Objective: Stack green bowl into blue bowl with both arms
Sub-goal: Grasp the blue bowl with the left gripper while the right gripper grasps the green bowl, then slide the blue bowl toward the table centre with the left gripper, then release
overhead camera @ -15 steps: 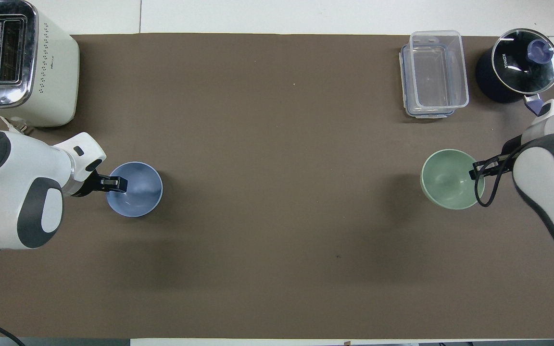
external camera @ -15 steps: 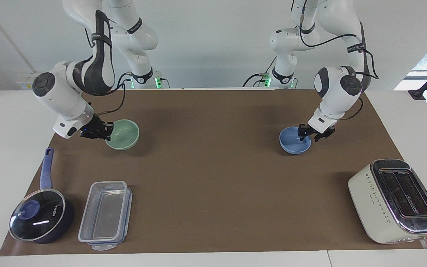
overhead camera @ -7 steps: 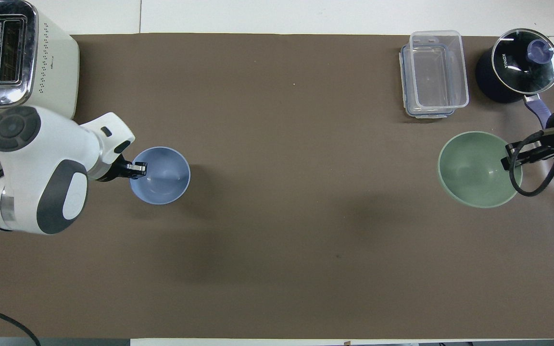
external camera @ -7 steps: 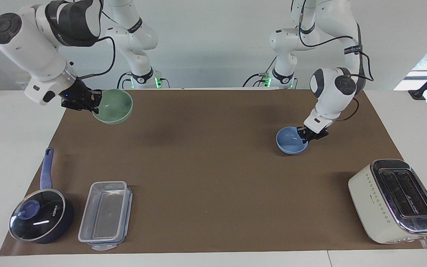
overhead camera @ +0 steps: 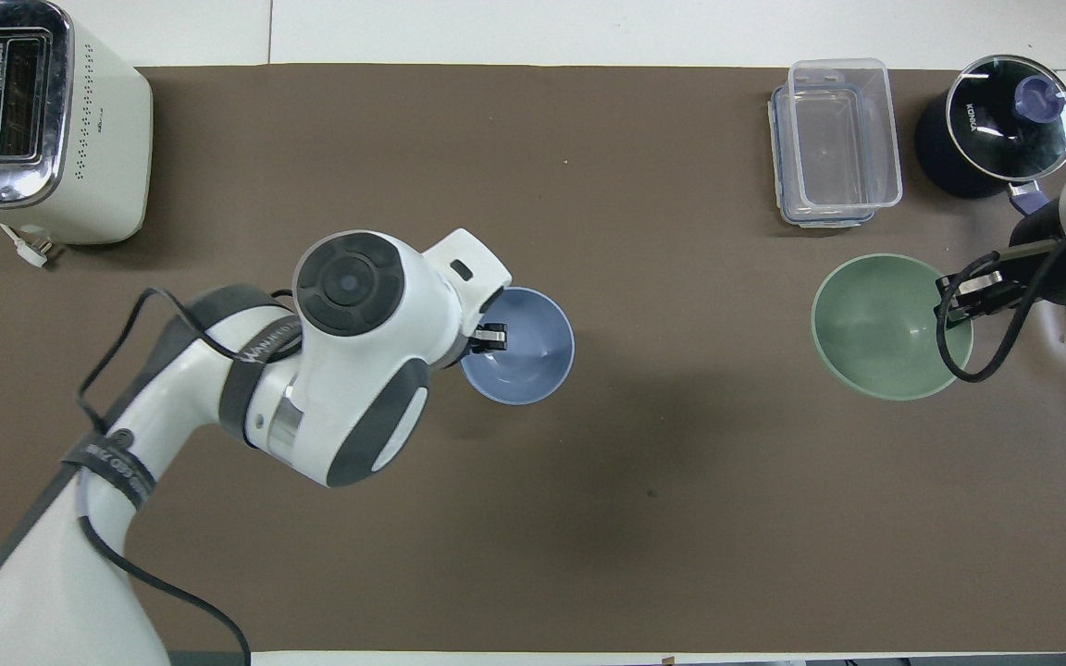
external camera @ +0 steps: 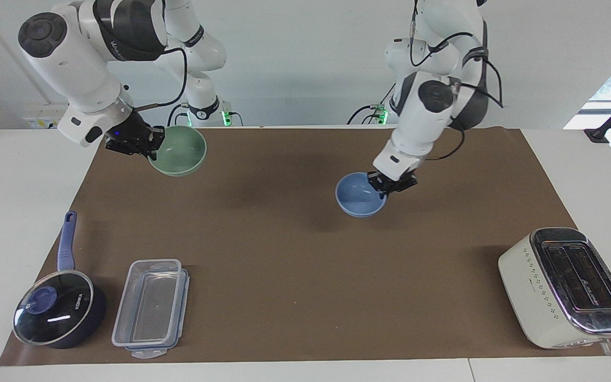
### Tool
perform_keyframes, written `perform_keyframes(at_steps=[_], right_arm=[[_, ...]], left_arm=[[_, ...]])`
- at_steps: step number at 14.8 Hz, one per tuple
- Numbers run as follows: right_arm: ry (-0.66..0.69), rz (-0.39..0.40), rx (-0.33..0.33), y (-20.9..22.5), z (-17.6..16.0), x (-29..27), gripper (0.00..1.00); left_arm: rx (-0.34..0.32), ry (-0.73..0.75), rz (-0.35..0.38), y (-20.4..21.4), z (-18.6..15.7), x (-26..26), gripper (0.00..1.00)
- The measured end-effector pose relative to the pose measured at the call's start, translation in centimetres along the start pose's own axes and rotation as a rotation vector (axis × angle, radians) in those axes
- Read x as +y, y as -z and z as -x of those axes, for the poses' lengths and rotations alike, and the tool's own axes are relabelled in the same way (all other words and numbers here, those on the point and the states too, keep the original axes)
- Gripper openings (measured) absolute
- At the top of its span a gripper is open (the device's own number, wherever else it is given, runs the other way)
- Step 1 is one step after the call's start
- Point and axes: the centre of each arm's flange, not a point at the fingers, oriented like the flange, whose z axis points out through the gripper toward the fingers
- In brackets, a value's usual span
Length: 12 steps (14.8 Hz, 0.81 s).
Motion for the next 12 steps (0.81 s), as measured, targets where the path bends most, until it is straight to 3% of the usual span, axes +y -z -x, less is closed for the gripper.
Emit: perform_keyframes(at_steps=[3, 10, 12], right_arm=[[-0.006, 0.000, 0.001, 0.0, 0.0, 0.0, 0.04], [-0.006, 0.000, 0.001, 0.0, 0.0, 0.0, 0.04], [-0.006, 0.000, 0.001, 0.0, 0.0, 0.0, 0.04]], left_arm=[[-0.005, -0.011, 0.000, -3.3, 1.0, 1.4, 0.04], [0.017, -0.018, 0.011, -5.1, 1.5, 1.5, 0.04], [0.020, -0.026, 0.013, -5.7, 2.0, 1.9, 0.10]])
